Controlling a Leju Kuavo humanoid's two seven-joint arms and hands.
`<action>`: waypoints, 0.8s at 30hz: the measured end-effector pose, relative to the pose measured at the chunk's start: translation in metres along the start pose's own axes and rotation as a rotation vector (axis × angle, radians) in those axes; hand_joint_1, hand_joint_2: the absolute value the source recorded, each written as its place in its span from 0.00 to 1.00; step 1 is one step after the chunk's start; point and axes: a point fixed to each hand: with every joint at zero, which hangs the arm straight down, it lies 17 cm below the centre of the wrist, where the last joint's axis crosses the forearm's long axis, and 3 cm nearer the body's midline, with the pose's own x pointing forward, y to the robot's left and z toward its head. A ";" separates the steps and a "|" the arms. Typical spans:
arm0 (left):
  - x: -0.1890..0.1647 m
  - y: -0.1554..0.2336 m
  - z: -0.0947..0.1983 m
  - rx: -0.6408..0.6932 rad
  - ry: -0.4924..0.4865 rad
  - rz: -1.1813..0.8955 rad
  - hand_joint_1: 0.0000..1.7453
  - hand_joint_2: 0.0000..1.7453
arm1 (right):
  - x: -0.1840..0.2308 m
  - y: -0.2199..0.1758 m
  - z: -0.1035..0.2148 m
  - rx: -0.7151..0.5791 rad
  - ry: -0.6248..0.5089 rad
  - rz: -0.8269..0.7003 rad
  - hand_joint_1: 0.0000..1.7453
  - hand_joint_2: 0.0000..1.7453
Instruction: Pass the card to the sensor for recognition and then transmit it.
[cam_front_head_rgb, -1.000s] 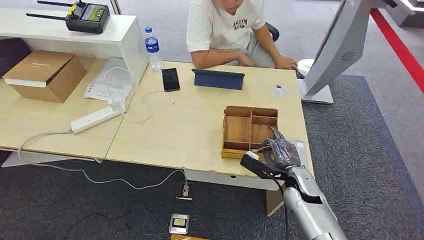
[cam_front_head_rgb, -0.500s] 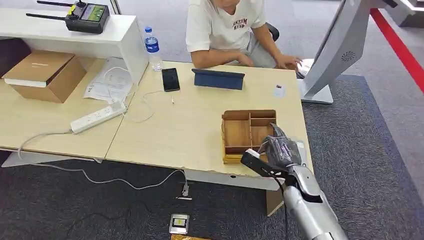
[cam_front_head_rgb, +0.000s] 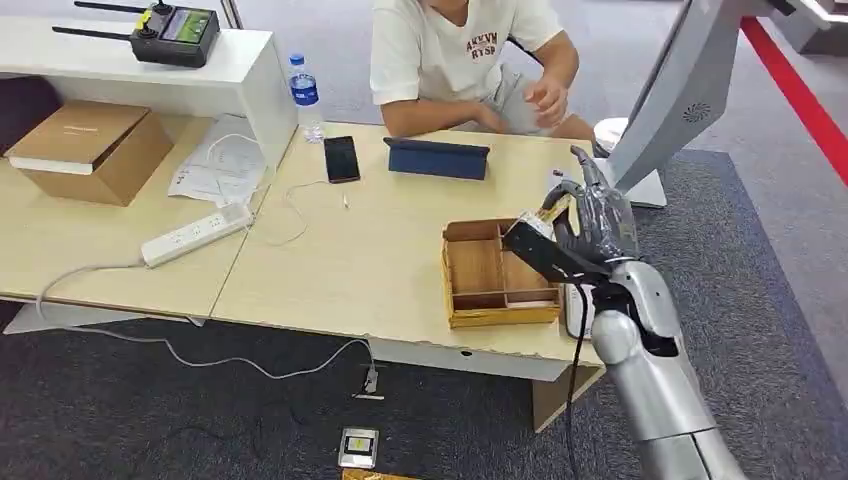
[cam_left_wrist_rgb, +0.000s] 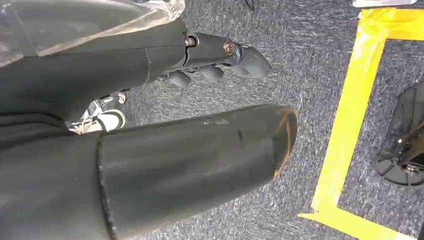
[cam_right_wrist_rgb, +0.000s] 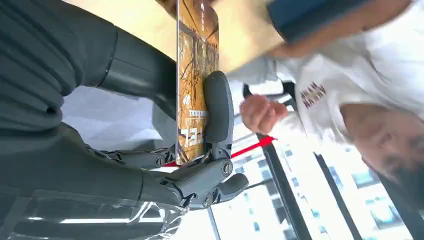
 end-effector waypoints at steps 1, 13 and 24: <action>0.000 0.000 0.000 -0.001 -0.003 -0.004 0.00 0.00 | 0.003 -0.010 -0.005 -0.016 -0.010 0.002 1.00 1.00; 0.006 -0.002 0.001 -0.021 -0.049 -0.067 0.00 0.00 | -0.012 -0.087 -0.070 -0.119 -0.066 0.073 1.00 1.00; 0.006 -0.003 0.001 -0.028 -0.057 -0.096 0.00 0.00 | -0.032 -0.088 -0.103 0.000 0.029 0.104 1.00 1.00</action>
